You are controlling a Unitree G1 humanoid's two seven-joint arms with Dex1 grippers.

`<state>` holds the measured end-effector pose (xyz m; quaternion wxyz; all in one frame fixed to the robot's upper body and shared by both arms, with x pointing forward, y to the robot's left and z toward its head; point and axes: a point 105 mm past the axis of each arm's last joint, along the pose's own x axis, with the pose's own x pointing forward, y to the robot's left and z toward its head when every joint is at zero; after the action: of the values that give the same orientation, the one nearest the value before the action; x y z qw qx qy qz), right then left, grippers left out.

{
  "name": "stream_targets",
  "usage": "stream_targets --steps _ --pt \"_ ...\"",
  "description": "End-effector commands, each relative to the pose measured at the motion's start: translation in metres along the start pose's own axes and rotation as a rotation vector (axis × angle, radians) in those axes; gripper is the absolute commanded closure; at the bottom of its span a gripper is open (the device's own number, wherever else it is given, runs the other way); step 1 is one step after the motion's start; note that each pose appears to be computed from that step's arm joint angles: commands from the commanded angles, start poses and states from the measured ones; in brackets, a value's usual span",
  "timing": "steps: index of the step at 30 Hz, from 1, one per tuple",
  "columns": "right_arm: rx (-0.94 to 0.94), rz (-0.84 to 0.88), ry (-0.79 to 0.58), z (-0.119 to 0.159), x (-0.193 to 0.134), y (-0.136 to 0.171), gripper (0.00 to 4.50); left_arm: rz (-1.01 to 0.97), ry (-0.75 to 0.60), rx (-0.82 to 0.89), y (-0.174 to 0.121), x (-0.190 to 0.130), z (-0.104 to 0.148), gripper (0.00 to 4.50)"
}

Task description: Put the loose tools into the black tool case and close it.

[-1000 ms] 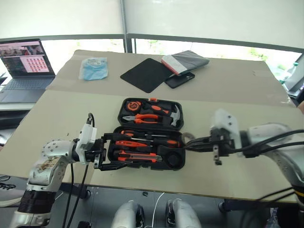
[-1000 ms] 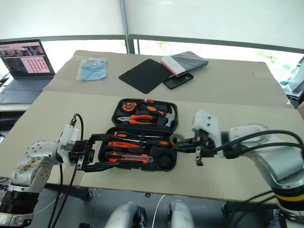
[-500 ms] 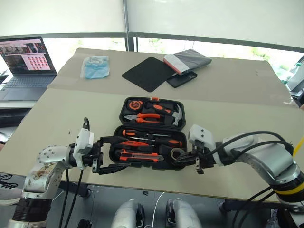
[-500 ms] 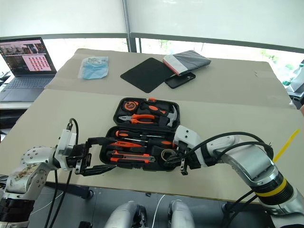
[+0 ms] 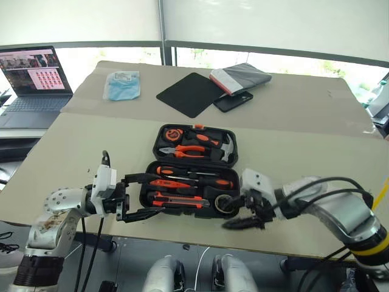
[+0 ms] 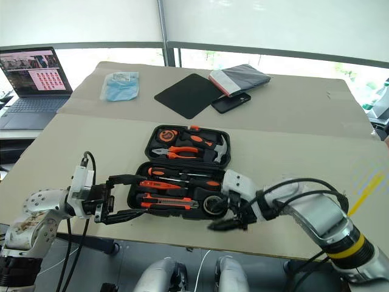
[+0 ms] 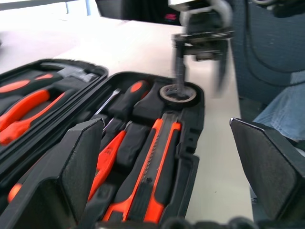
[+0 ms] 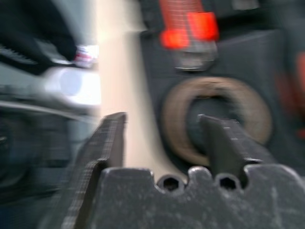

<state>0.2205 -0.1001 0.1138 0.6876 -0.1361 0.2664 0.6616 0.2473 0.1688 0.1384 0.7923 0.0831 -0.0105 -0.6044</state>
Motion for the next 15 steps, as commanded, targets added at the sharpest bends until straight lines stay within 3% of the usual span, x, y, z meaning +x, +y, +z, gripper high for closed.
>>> stream_targets --steps 1,3,6,11,15 --pt "-0.096 -0.007 -0.134 0.023 -0.026 0.003 0.86 0.113 0.019 0.016 0.015 -0.015 0.000 0.00" --pt "-0.089 -0.132 -0.237 0.029 -0.050 -0.015 0.86 0.295 0.085 0.013 0.042 -0.032 -0.010 0.00" --pt "-0.098 -0.340 -0.393 0.033 -0.080 -0.044 0.79 0.583 0.104 0.014 0.081 -0.059 -0.015 0.64" --pt "-0.161 -0.539 -0.354 0.005 -0.086 -0.073 0.79 0.769 0.101 0.014 0.107 -0.066 -0.016 2.51" --pt "-0.202 -0.638 -0.295 -0.009 -0.073 -0.095 1.89 0.756 0.152 -0.010 0.116 -0.049 -0.026 4.07"
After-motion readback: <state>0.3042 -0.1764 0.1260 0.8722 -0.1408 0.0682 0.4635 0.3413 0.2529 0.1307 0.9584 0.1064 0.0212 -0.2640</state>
